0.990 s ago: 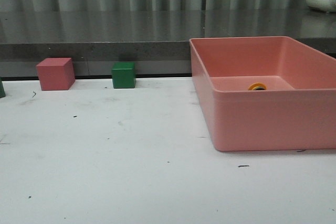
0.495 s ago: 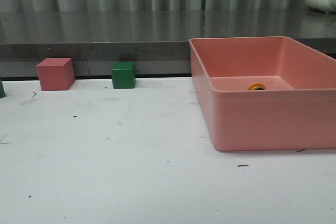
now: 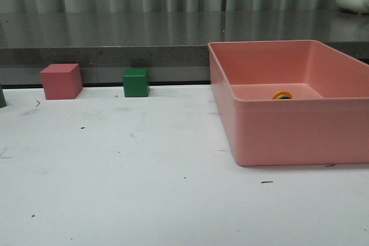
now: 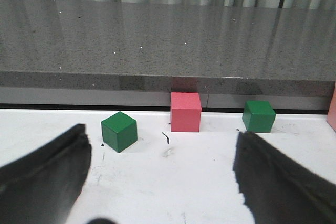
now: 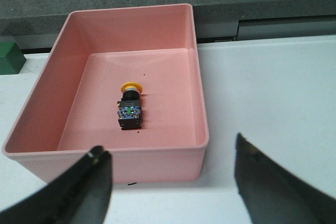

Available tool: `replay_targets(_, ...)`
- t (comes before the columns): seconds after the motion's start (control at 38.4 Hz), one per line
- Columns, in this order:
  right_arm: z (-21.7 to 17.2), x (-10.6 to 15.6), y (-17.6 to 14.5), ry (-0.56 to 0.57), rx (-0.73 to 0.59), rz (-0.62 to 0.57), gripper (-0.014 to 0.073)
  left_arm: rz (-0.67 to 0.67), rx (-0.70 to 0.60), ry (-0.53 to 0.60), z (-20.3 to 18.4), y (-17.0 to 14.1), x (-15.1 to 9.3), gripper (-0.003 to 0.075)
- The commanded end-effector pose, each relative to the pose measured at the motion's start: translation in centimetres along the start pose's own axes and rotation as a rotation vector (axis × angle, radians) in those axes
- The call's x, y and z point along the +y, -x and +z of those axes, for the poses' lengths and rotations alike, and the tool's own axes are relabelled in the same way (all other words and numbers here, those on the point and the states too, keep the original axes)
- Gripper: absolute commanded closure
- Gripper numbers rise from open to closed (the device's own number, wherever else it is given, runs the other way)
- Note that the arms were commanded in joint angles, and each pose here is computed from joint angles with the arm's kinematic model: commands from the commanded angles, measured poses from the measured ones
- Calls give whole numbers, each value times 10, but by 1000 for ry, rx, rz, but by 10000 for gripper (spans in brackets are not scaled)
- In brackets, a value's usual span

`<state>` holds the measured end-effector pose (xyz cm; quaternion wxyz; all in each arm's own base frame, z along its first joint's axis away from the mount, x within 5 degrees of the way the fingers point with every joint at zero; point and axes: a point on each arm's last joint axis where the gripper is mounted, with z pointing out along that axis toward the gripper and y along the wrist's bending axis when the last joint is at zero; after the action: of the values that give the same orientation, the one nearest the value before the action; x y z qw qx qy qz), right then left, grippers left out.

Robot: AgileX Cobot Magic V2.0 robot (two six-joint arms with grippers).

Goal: Place and stand button with both arms

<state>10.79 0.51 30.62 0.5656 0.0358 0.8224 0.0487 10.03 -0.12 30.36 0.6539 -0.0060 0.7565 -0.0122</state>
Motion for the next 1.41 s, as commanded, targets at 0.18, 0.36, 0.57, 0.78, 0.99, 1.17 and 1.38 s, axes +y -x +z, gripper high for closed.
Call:
replay_targets(0.18,34,6,34,18,-103,-14,-24,-10,-111,-6,-1,19,-1,83)
replay_targets(0.36,93,16,51,25,76,-24,4,-10,-111,-6,-1,19,-1,83)
replay_targets(0.57,150,53,60,105,234,-68,4,-10,-111,-6,-1,19,-1,83)
replay_targets(0.78,209,63,54,58,459,-74,4,-10,-111,-6,-1,19,-1,83)
replay_targets(0.99,275,70,36,14,641,-79,4,-10,-111,-6,-1,19,-1,83)
replay_targets(1.17,310,73,22,-10,694,-51,4,-10,-111,-6,-1,19,-1,82)
replay_targets(1.38,328,74,15,-16,708,-49,10,-10,-106,-6,-1,19,-1,82)
